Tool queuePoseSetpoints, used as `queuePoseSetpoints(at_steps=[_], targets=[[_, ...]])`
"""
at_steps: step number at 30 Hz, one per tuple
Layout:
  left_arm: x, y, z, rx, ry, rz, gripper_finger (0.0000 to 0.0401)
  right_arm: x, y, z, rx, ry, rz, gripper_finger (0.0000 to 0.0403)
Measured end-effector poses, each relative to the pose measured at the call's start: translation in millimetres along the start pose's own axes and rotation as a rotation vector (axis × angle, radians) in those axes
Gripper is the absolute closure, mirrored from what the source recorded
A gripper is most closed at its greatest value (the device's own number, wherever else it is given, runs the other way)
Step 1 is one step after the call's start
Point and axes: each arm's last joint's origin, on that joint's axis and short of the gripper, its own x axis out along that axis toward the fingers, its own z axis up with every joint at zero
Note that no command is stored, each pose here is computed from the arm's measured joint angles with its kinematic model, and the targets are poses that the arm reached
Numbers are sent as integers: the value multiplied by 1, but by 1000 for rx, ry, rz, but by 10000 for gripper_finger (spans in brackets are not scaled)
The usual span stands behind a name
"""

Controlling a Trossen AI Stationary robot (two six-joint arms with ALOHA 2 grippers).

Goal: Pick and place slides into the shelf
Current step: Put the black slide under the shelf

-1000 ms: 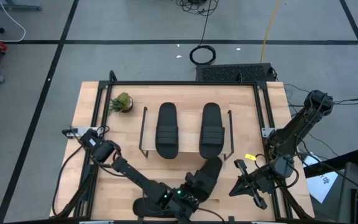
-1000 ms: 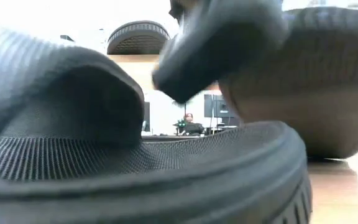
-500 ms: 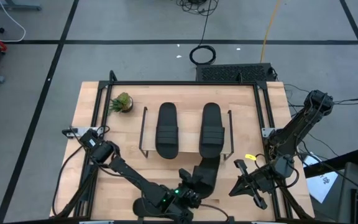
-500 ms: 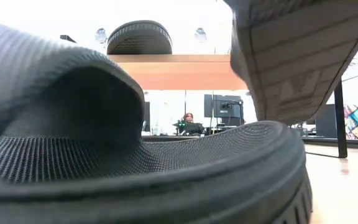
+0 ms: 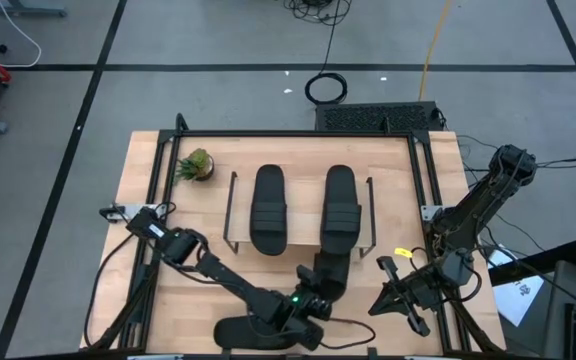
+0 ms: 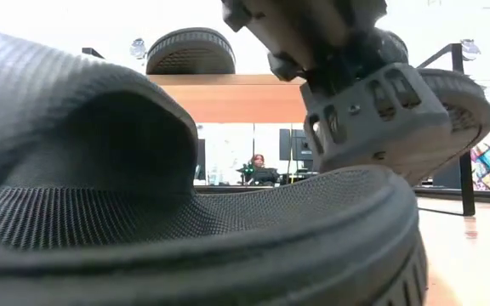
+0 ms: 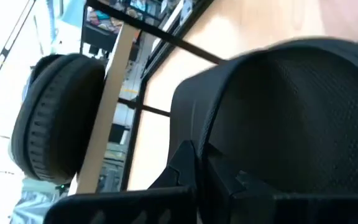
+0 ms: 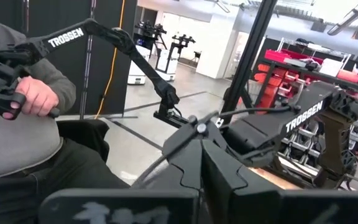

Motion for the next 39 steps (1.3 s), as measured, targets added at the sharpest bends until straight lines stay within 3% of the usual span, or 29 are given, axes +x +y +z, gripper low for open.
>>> queuePoseSetpoints(at_steps=[11,19,39], targets=[[23,7,-4,-24,40,52,401,0,0,0,0,-1,0,403],[35,10,-6,-52,41,-18,401,0,0,0,0,0,0,403],[53,8,-19,-96,100,-38,401,0,0,0,4,0,1,403]])
